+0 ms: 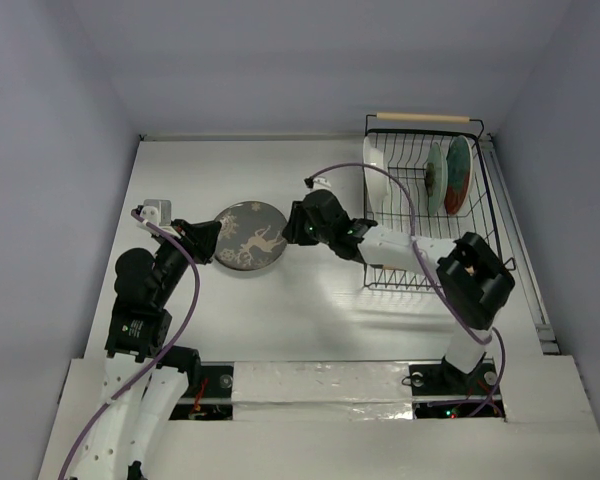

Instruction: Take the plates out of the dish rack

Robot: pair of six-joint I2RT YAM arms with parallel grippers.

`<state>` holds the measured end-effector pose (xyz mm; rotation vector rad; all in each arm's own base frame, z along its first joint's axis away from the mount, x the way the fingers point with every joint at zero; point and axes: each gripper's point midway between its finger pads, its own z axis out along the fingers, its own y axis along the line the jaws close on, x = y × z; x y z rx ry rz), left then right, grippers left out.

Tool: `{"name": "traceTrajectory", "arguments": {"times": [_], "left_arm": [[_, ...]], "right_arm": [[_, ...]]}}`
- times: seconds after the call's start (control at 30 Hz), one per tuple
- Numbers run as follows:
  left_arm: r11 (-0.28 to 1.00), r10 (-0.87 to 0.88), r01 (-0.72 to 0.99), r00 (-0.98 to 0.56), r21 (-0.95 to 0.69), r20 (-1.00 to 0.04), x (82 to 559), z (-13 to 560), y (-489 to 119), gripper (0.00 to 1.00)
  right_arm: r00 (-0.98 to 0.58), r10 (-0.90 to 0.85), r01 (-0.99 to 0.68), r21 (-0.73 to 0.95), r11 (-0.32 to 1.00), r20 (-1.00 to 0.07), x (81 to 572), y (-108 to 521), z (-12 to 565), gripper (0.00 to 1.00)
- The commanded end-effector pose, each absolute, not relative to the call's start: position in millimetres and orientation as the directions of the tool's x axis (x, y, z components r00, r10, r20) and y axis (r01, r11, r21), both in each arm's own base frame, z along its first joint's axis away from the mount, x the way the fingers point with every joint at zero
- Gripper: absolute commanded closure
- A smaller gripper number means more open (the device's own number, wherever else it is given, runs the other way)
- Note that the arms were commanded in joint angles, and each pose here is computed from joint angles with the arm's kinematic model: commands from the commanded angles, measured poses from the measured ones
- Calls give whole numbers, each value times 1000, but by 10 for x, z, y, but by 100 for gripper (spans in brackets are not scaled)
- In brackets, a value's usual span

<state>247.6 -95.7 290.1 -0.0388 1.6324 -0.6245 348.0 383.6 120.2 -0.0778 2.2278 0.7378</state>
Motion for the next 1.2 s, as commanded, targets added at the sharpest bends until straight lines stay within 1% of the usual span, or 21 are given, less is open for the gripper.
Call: {"name": "traceTrajectory", "arguments": {"times": [0.0, 0.03, 0.07, 0.13, 0.2, 0.23, 0.33, 0.37, 0.43, 0.47, 0.57, 0.6, 0.67, 0.73, 0.8, 0.83, 0.9, 0.97, 1.03, 1.1, 1.17], "left_arm": [[844, -385, 366, -96, -392, -918, 2438, 3208, -951, 90], [844, -384, 370, -92, -390, -919, 2430, 3222, -952, 91], [844, -384, 369, -93, -390, -919, 2431, 3215, -952, 93], [844, -386, 366, -92, -392, -918, 2433, 3215, -948, 98], [846, -385, 362, -91, -391, -918, 2435, 3207, -940, 100], [847, -387, 359, -92, -393, -918, 2437, 3204, -935, 100], [848, -388, 358, -87, -392, -918, 2430, 3215, -929, 100], [848, -388, 358, -87, -392, -918, 2430, 3215, -929, 100], [847, -388, 360, -86, -391, -918, 2425, 3218, -931, 100], [846, -386, 364, -86, -389, -919, 2422, 3222, -938, 100], [844, -386, 368, -88, -391, -918, 2422, 3222, -946, 100], [843, -386, 371, -89, -390, -918, 2419, 3222, -951, 100], [842, -386, 372, -90, -390, -918, 2418, 3222, -953, 98], [843, -386, 369, -90, -391, -918, 2420, 3218, -948, 95], [844, -386, 367, -91, -391, -918, 2421, 3215, -946, 93], [844, -386, 368, -88, -391, -918, 2415, 3222, -945, 93], [841, -385, 377, -88, -388, -919, 2402, 3232, -966, 92], [841, -385, 377, -88, -388, -919, 2402, 3232, -966, 92], [841, -385, 377, -90, -389, -919, 2401, 3229, -966, 91], [841, -385, 377, -90, -389, -919, 2401, 3228, -966, 91], [838, -382, 384, -93, -387, -919, 2394, 3232, -988, 91]], "right_arm": [[-633, 149, -318, 431, 845, -760, 3420, 3621, 1573, 70], [-609, 149, -340, 426, 839, -779, 3414, 3600, 1714, 77], [-575, 171, -354, 432, 830, -800, 3387, 3537, 1950, 91], [-512, 169, -341, 380, 859, -842, 3431, 3374, 2221, 100], [-439, 172, -275, 314, 909, -882, 3487, 3095, 2500, 100], [-395, 169, -269, 290, 918, -903, 3554, 2999, 2705, 100], [-342, 190, -212, 272, 939, -920, 3753, 2603, 3025, 100], [-338, 175, -173, 244, 954, -925, 3856, 2381, 3044, 100], [-332, 151, -108, 196, 975, -931, 3976, 2150, 3053, 100], [-313, 132, -77, 164, 984, -940, 4041, 2041, 3156, 91], [-346, 21, 33, 10, 999, -938, 4246, 1757, 3030, 43], [-336, 26, 41, 13, 999, -942, 4249, 1744, 3109, 38], [-353, -10, 57, -32, 998, -935, 4390, 1701, 3035, 37], [-348, -27, 69, -54, 996, -937, 4471, 1708, 3124, 37], [-395, -73, 90, -117, 989, -916, 4576, 1663, 2975, 37], [-386, -78, 96, -124, 988, -919, 4643, 1644, 3054, 37], [-432, -118, 89, -172, 981, -894, 4718, 1673, 2859, 39], [-442, -140, 82, -195, 977, -886, 4772, 1693, 2823, 39], [-468, -163, 78, -224, 971, -868, 4821, 1710, 2683, 42], [-467, -175, 96, -247, 964, -867, 4861, 1684, 2684, 45], [-476, -183, 117, -268, 956, -860, 4914, 1620, 2652, 50]]}}
